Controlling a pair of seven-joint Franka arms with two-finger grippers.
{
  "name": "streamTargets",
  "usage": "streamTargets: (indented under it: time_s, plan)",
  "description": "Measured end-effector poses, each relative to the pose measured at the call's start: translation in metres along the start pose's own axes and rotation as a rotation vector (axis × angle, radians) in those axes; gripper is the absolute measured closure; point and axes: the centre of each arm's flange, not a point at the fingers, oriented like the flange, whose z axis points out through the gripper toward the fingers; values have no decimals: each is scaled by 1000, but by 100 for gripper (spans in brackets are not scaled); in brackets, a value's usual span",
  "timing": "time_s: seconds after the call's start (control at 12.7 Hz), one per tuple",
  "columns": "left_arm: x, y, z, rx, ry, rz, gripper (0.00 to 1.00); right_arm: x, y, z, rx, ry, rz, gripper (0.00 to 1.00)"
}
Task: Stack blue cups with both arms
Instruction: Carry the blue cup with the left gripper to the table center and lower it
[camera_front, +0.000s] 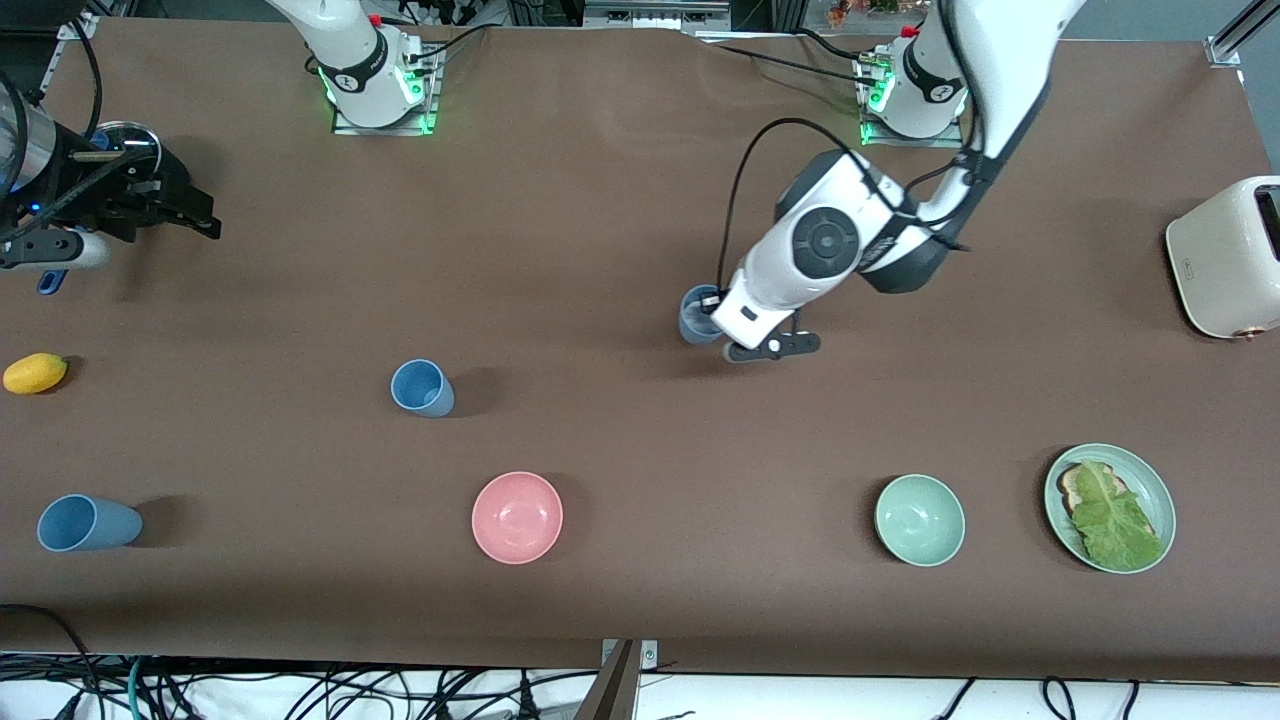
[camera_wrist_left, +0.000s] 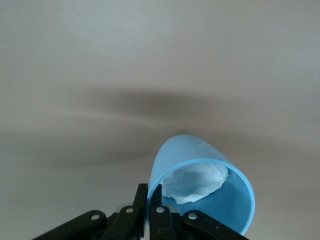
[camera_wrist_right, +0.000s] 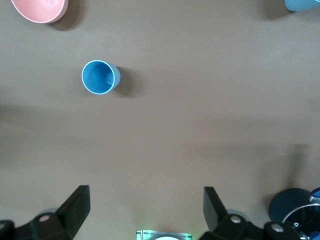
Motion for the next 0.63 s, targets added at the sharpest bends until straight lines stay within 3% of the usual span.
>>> streamTargets:
  time_s: [0.39,0.47,0.63]
  plan:
    - [6,4,32,-3,8,-24,99,6,0,10,0,-19,1,0]
    - [7,4,31,-3,11,-23,93,9,0,14,-1,-27,1,0]
    - [9,4,28,-1,12,-24,70,12,0,19,-1,-37,1,0]
